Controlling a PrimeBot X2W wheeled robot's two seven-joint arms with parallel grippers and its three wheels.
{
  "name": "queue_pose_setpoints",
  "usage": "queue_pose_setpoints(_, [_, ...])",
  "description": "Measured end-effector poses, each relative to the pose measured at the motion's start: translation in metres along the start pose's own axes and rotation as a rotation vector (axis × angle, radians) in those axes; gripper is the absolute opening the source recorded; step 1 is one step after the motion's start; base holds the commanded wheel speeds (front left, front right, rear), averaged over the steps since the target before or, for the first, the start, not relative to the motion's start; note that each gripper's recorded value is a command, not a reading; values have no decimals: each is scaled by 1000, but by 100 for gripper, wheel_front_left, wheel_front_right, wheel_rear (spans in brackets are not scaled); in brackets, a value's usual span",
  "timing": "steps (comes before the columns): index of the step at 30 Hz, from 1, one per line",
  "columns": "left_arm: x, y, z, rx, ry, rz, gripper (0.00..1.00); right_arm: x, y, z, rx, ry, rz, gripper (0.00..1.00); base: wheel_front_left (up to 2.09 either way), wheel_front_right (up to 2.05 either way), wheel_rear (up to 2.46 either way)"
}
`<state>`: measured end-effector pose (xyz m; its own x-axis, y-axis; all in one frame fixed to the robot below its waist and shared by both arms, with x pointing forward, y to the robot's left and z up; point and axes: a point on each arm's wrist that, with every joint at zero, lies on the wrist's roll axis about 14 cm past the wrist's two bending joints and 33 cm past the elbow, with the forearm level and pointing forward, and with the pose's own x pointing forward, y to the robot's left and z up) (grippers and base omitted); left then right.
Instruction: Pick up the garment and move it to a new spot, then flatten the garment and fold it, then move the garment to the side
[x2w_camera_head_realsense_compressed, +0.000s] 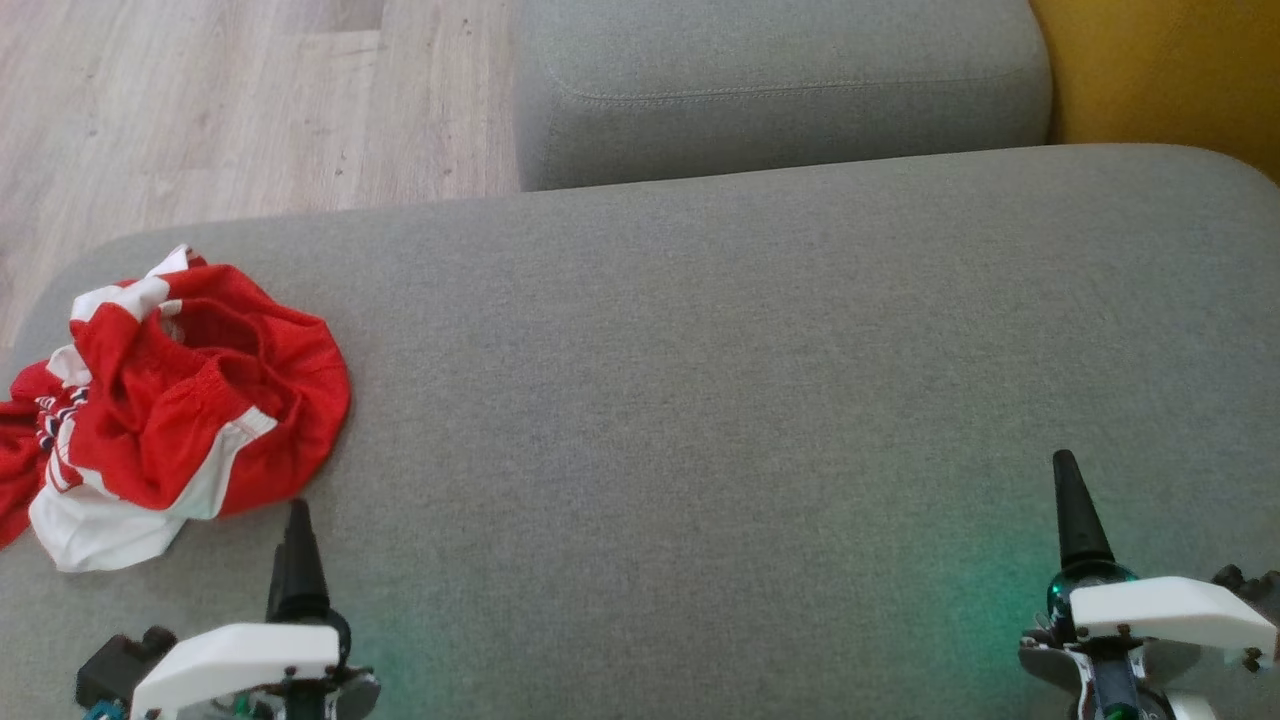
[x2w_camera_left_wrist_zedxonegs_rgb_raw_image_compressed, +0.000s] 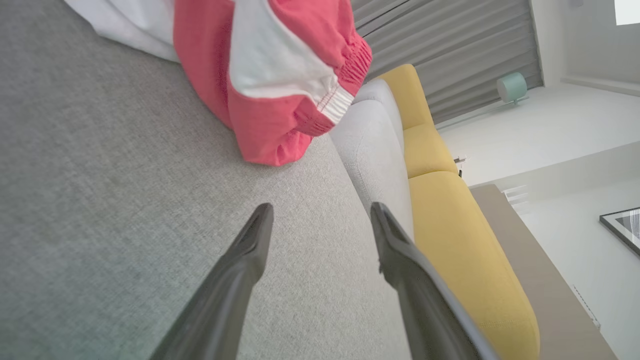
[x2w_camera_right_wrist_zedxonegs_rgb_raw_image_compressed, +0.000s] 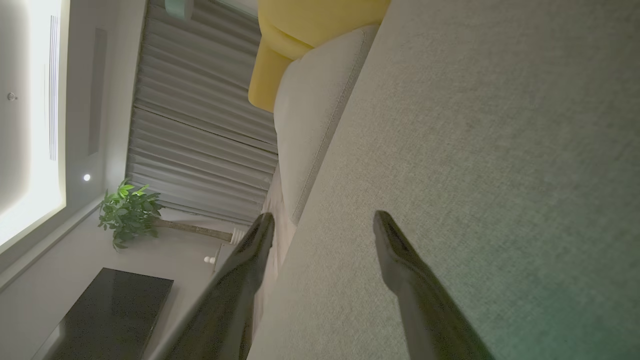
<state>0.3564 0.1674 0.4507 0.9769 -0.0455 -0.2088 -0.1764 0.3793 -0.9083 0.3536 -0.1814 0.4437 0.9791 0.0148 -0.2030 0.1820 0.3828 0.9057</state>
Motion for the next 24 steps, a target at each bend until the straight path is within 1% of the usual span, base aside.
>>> queue_pose_setpoints(1, [0, 0, 0, 0, 0, 0, 100, 0, 0, 0, 0, 0, 0, 100, 0, 0, 0])
queue_pose_setpoints(10, [-1, -5, 0, 115, -14, -6, 100, 1, 9, -4, -122, 3, 27, 100, 0, 0, 0])
queue_pose_setpoints(12, [-1, -10, -1, 158, -16, -19, 100, 1, 11, -5, -161, 3, 35, 100, 0, 0, 0])
queue_pose_setpoints(24, [-3, -23, -5, 325, -29, -55, 100, 0, 23, -12, -321, 5, 81, 100, 0, 0, 0])
